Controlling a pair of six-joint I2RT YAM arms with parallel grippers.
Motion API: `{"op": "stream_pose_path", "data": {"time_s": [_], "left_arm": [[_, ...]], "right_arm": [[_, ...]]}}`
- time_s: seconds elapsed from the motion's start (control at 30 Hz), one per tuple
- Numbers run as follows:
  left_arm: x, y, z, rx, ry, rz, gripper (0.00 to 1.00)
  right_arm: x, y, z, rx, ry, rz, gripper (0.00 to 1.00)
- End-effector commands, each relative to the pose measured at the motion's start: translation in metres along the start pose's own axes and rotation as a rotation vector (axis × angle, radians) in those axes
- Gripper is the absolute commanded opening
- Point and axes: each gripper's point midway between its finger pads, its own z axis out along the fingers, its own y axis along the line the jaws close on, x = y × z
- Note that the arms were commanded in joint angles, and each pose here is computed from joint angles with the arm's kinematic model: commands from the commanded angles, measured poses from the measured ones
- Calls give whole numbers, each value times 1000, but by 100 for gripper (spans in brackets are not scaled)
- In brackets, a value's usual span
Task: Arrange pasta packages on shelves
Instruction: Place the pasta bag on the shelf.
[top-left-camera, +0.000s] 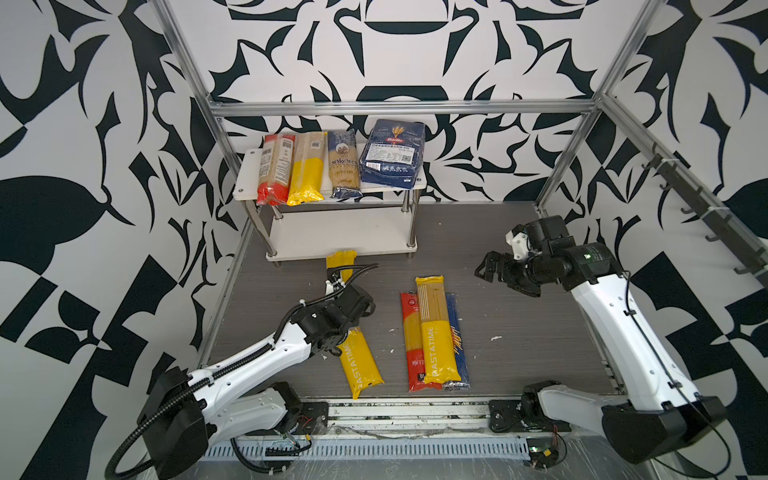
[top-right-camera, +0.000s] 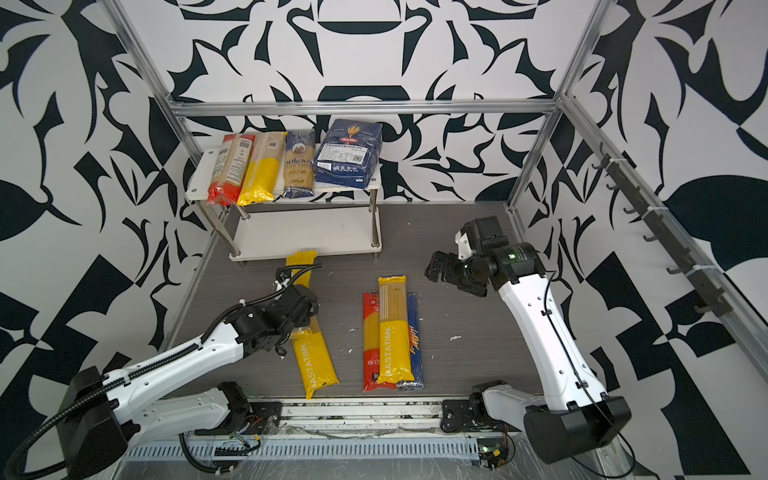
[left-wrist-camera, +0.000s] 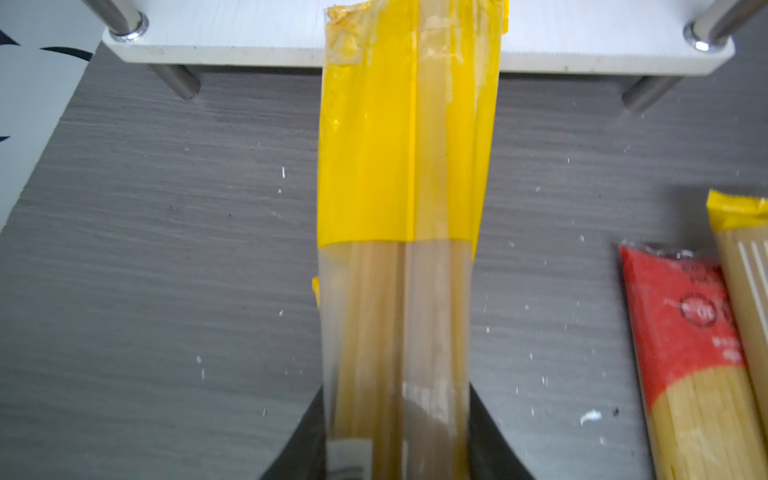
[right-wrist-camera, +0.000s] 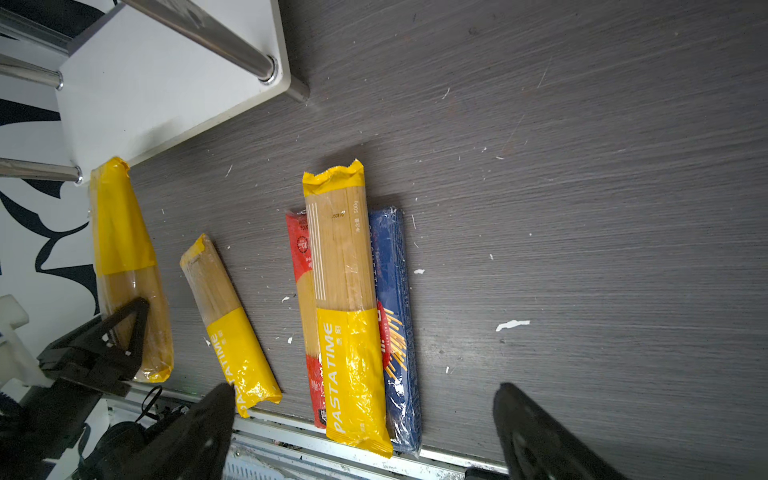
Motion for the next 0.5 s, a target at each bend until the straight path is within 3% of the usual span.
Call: {"op": "stream_pose_path", "data": {"time_s": [0.0,0.47], "left_arm": [[-53,-23,5,96,-127,-20,0],[-127,-52,61,186,-152,6,0]], "right_arm": [[-19,6,-13,-2,-77,1,99],[-34,-4,-16,74,-136,43,99]]}}
